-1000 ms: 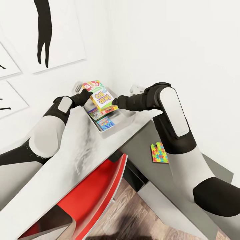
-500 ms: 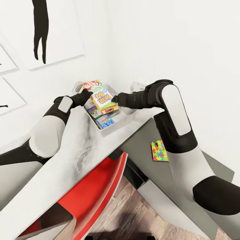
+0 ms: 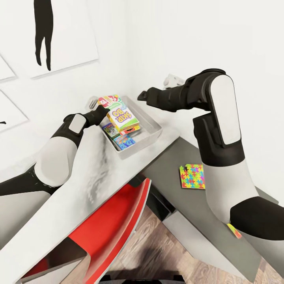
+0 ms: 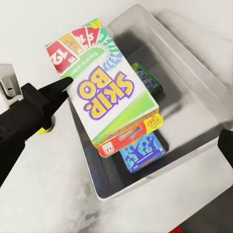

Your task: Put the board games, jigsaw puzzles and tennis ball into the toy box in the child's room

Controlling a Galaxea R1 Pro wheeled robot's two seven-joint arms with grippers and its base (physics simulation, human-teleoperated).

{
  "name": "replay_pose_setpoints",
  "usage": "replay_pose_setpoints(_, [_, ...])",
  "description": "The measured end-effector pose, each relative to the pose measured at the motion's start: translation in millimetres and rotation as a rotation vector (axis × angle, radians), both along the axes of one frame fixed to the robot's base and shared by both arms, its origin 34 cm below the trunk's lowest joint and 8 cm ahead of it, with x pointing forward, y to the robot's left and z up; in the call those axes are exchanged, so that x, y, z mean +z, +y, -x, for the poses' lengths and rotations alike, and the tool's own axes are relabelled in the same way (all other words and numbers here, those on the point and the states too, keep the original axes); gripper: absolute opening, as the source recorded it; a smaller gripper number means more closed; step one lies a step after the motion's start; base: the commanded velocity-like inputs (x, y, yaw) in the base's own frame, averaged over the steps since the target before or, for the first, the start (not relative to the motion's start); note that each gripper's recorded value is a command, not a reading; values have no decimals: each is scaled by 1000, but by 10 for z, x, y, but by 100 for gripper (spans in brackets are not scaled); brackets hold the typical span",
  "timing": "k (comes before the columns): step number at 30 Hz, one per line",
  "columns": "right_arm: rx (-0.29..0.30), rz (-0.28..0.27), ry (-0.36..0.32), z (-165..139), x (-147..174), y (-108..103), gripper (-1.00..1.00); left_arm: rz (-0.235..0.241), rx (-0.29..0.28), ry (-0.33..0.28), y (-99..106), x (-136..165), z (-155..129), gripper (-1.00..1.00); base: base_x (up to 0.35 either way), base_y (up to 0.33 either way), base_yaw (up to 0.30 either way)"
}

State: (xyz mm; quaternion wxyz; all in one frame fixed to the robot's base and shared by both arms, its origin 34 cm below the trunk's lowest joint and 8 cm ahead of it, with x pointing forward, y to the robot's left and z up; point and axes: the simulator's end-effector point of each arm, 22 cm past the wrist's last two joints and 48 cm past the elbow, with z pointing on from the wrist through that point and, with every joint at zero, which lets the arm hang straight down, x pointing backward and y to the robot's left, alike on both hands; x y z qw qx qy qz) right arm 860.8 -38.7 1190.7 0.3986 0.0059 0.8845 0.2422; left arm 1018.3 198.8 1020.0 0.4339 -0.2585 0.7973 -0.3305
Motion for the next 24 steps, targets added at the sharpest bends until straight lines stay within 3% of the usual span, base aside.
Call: replay_pose_setpoints(24, [0, -2, 40, -69, -298, -3, 100, 3, -3, 46, 10, -369, 9, -100, 0, 0, 0])
